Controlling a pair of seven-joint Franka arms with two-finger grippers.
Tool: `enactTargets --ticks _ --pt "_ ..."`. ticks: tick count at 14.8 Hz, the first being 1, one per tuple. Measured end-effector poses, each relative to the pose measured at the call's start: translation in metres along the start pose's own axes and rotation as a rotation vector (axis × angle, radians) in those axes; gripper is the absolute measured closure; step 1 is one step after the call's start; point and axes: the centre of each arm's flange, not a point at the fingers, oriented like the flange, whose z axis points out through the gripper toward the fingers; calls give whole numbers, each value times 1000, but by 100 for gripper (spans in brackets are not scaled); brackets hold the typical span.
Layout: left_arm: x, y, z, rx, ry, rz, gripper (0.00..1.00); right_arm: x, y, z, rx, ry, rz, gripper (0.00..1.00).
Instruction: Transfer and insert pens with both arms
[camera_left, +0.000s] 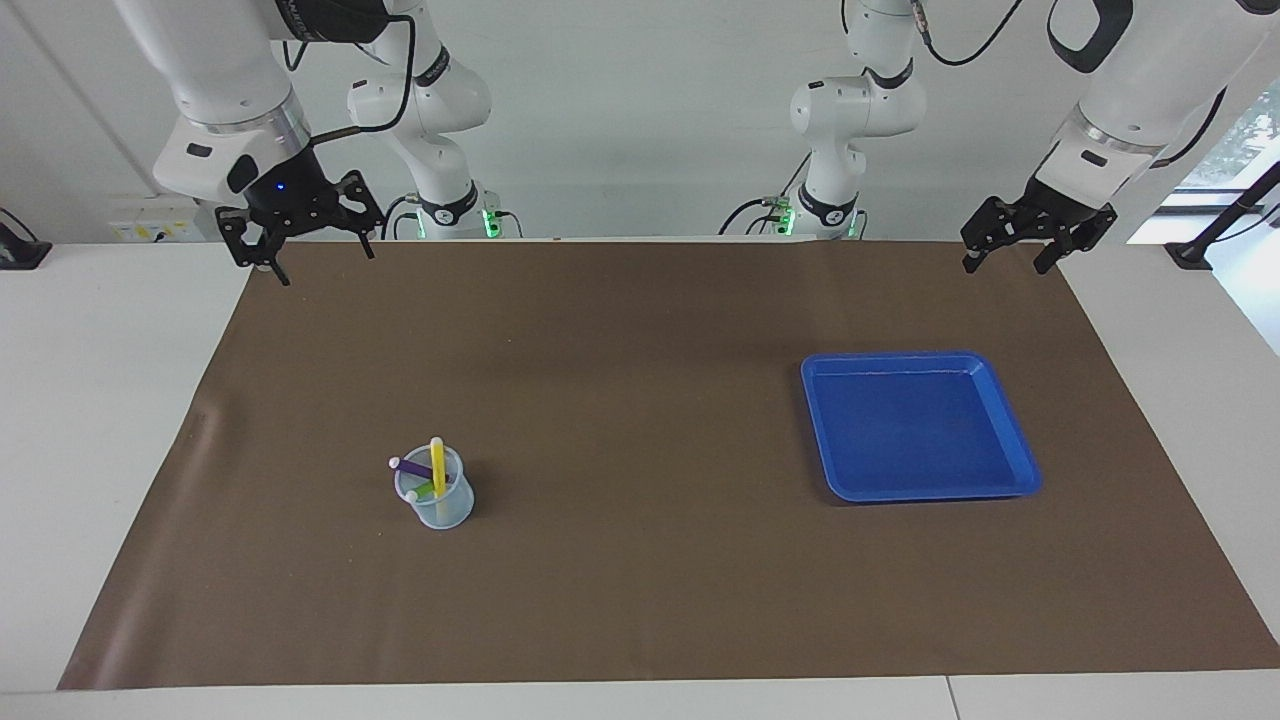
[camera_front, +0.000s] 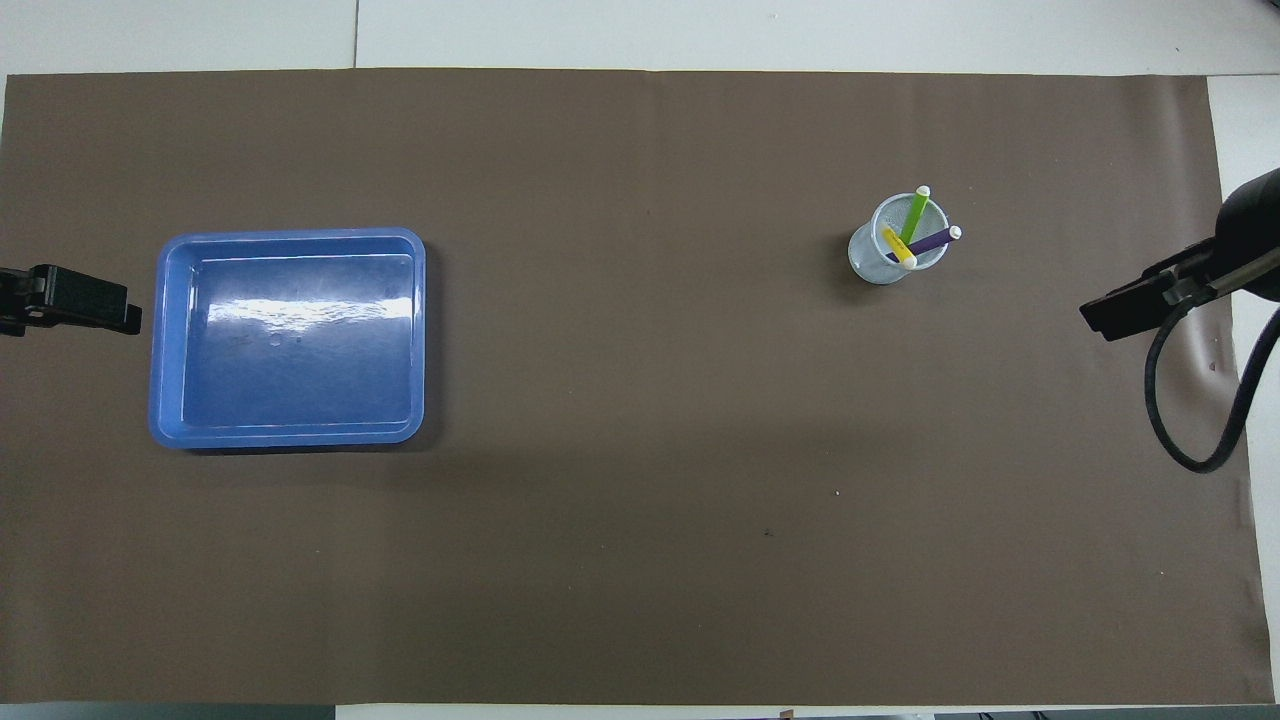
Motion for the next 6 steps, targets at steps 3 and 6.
enactTargets --ticks 3,6 --pt "0 0 0 0 0 0 0 -15 22 3 17 -37 73 0" --pt "0 0 0 0 0 0 0 -27 46 3 17 -38 238 0"
